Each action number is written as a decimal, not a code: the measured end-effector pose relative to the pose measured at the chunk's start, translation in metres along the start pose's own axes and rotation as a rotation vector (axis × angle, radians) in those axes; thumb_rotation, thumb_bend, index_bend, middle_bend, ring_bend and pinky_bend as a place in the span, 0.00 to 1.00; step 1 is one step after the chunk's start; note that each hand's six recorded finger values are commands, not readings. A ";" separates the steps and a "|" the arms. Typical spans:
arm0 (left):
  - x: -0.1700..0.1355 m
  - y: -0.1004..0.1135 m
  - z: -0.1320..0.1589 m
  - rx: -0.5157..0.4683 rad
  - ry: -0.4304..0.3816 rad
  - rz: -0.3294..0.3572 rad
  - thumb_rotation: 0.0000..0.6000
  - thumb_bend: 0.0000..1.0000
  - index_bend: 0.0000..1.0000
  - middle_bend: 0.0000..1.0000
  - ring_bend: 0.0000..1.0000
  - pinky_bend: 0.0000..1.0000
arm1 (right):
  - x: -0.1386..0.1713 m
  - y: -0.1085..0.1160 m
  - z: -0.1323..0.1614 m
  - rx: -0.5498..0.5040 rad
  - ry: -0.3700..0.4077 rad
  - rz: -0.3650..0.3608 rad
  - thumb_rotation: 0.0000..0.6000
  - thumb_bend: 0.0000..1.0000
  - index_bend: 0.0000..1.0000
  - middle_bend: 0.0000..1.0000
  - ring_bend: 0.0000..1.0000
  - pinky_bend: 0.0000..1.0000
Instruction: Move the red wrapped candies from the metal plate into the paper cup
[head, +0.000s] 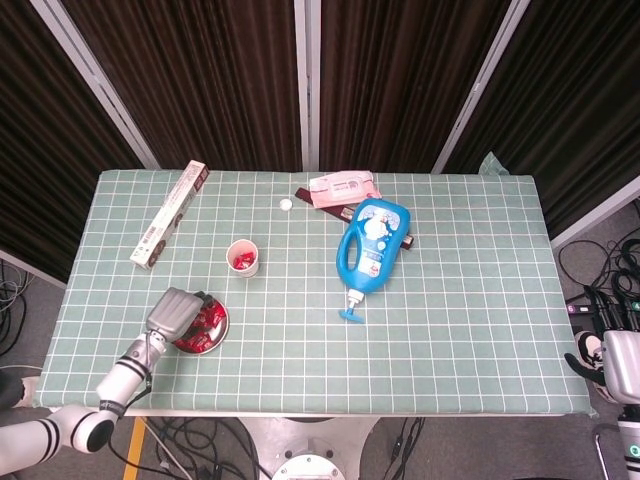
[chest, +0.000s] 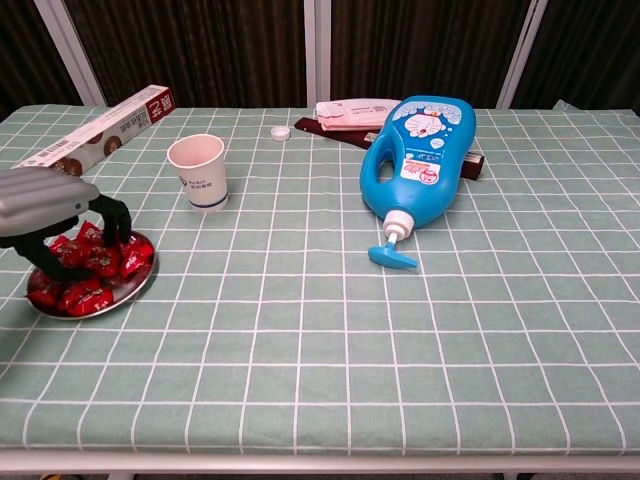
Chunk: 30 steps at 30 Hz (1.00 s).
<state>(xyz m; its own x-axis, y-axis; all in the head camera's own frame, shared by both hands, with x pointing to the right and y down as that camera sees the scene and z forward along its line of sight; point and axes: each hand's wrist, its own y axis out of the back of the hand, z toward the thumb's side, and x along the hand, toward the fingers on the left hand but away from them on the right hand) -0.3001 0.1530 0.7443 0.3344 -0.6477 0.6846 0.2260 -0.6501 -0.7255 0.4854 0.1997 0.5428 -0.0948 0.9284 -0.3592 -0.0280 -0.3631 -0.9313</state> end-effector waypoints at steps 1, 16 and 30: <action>0.000 -0.001 0.000 0.006 0.001 -0.001 1.00 0.29 0.44 0.50 0.91 1.00 | 0.000 0.000 0.000 0.000 -0.001 0.000 1.00 0.06 0.00 0.11 0.05 0.29; 0.003 -0.012 0.001 0.026 0.005 0.001 1.00 0.30 0.59 0.62 0.93 1.00 | 0.001 0.002 0.002 0.003 0.000 0.000 1.00 0.06 0.00 0.11 0.05 0.29; 0.004 -0.008 -0.005 -0.079 0.007 0.032 1.00 0.45 0.68 0.73 0.95 1.00 | 0.002 0.002 0.003 -0.003 0.003 0.000 1.00 0.06 0.00 0.11 0.05 0.29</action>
<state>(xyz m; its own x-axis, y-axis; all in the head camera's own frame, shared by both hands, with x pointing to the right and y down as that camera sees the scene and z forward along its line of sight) -0.3051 0.1537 0.7530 0.3337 -0.6710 0.6621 0.1426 -0.6584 -0.7390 0.4823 0.2005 0.5407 -0.0914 0.9287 -0.3593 -0.0252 -0.3629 -0.9315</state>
